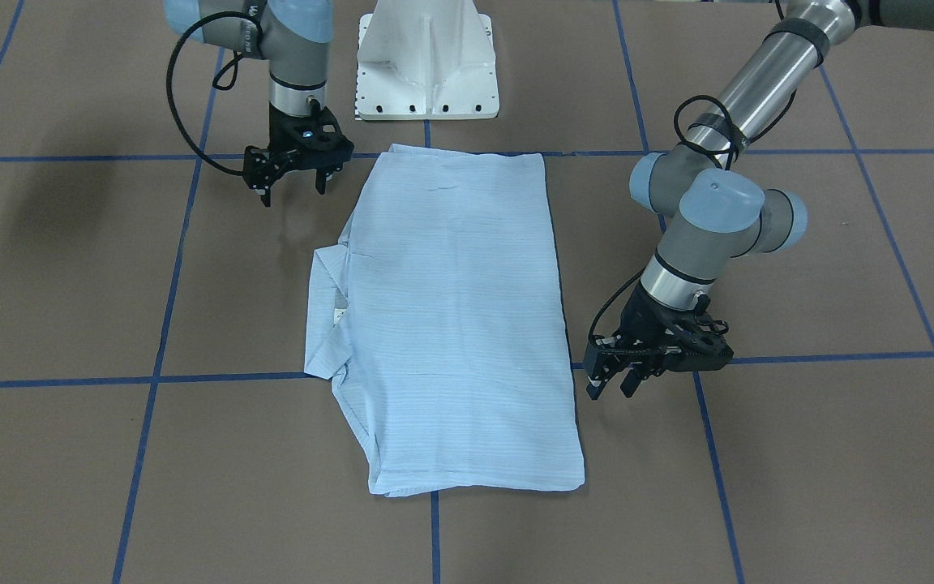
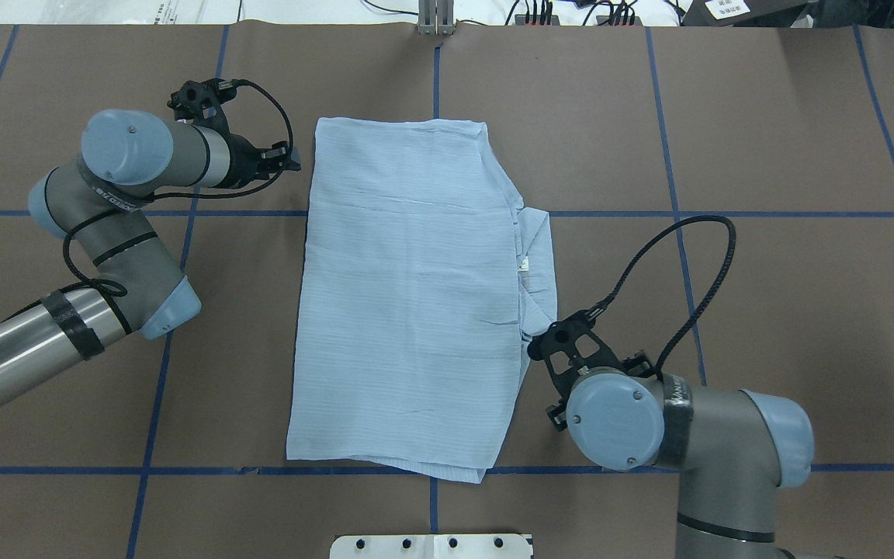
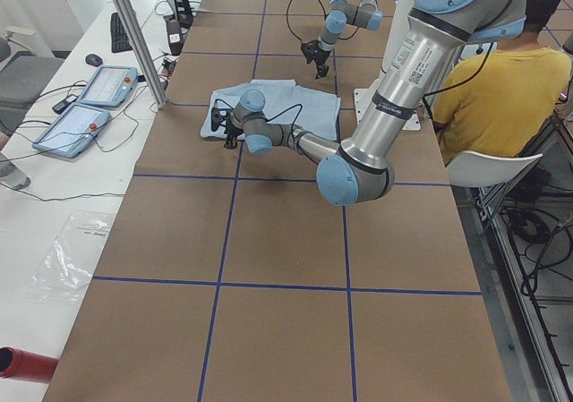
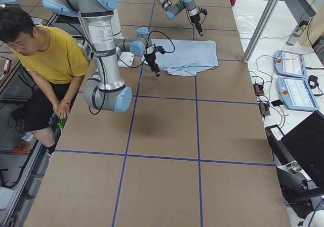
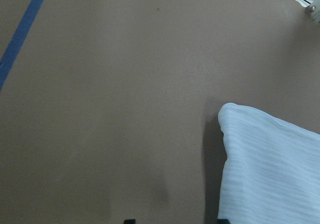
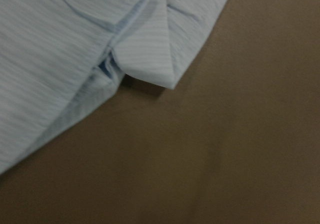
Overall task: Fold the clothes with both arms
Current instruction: 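Move the right gripper along the shirt's near edge to its near corner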
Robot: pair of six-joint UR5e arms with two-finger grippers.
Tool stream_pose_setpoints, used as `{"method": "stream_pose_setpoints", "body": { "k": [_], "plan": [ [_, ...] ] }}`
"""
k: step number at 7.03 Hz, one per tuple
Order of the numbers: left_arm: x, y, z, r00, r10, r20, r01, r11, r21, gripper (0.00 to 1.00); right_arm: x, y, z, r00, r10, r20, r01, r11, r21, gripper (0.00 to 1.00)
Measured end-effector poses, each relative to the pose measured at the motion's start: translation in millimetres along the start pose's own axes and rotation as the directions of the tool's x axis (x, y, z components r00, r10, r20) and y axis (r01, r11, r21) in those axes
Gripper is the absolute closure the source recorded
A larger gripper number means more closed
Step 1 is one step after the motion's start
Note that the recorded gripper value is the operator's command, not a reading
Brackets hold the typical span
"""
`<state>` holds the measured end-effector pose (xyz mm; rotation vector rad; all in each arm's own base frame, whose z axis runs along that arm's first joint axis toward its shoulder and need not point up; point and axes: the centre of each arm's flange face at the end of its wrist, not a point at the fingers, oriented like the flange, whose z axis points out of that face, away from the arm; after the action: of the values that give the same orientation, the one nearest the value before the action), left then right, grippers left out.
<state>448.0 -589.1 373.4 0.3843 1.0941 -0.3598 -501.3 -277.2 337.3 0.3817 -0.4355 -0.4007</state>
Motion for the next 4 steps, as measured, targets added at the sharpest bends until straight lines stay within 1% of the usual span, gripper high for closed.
{"method": "stream_pose_setpoints", "body": {
  "k": [1, 2, 3, 4],
  "plan": [
    [4.7, -0.6, -4.3, 1.0, 0.002, -0.011, -0.002, 1.0, 0.003, 0.37, 12.6, 5.7, 1.7, 0.999, 0.037, -0.009, -0.037, 0.999, -0.003, 0.0],
    [7.3, -1.0, -6.8, 1.0, 0.002, -0.018, -0.002, 1.0, 0.005, 0.37, 7.4, -0.1, -3.1, 0.989, 0.147, 0.004, -0.147, 0.989, 0.007, 0.0],
    [8.6, -1.2, -8.3, 1.0, 0.002, -0.021, -0.002, 1.0, 0.006, 0.37, -7.4, -12.0, -8.8, 0.942, 0.334, 0.031, -0.335, 0.942, 0.015, 0.0],
    [8.9, -0.8, -8.6, 1.0, 0.002, -0.022, -0.002, 1.0, 0.006, 0.37, -21.6, -22.5, -15.2, 0.84, 0.535, 0.092, -0.538, 0.843, 0.014, 0.0]
  ]
}}
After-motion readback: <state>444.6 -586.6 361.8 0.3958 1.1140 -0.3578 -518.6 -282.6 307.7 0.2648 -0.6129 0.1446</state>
